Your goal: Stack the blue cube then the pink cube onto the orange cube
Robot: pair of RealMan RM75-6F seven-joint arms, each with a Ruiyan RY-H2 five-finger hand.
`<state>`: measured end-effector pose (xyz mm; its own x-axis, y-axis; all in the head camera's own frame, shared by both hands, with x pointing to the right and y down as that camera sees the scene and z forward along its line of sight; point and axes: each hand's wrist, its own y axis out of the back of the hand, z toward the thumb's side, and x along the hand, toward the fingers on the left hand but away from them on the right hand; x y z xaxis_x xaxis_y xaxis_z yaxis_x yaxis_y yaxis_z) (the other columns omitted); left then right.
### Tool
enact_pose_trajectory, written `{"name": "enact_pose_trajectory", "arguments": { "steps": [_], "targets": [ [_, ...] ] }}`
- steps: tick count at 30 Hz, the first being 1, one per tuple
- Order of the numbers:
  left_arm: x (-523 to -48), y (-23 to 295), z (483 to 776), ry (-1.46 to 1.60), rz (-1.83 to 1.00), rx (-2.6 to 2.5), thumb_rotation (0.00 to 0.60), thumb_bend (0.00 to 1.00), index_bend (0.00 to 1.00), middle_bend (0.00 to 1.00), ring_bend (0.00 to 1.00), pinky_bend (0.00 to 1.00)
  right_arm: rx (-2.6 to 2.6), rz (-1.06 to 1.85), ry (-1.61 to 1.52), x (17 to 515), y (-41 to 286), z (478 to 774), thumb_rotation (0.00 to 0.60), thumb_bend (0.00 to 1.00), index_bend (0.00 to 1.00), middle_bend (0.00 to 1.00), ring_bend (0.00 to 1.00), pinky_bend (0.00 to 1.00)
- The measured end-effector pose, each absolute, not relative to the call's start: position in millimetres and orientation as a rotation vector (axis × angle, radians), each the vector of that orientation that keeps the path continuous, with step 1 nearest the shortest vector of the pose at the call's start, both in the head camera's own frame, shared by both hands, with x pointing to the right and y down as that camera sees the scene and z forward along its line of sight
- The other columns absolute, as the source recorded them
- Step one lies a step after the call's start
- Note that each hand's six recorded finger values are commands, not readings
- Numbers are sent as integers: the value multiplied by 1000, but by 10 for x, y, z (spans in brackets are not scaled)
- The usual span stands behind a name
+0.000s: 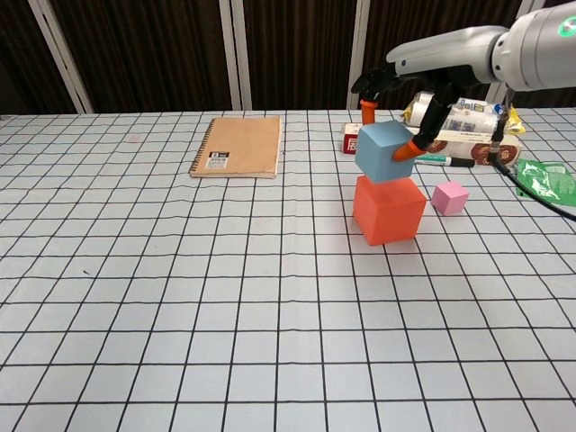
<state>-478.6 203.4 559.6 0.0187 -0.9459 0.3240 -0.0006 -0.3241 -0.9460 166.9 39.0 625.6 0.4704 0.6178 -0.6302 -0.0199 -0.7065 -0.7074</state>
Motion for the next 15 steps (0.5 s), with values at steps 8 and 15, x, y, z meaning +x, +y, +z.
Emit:
{"name": "enact_pose_trajectory", "arguments": {
  "steps": [8, 15],
  "targets": [
    [-4801, 2039, 5599, 1023, -1444, -1461, 600, 114, 47, 0, 0, 0, -2061, 1251, -533, 1574, 349, 6324, 600, 524, 526, 0, 0, 0],
    [-4813, 2040, 5601, 1023, -1452, -1463, 600, 114, 47, 0, 0, 0, -2043, 1269, -525, 1564, 335, 6404, 600, 524, 529, 0, 0, 0]
  ]
}}
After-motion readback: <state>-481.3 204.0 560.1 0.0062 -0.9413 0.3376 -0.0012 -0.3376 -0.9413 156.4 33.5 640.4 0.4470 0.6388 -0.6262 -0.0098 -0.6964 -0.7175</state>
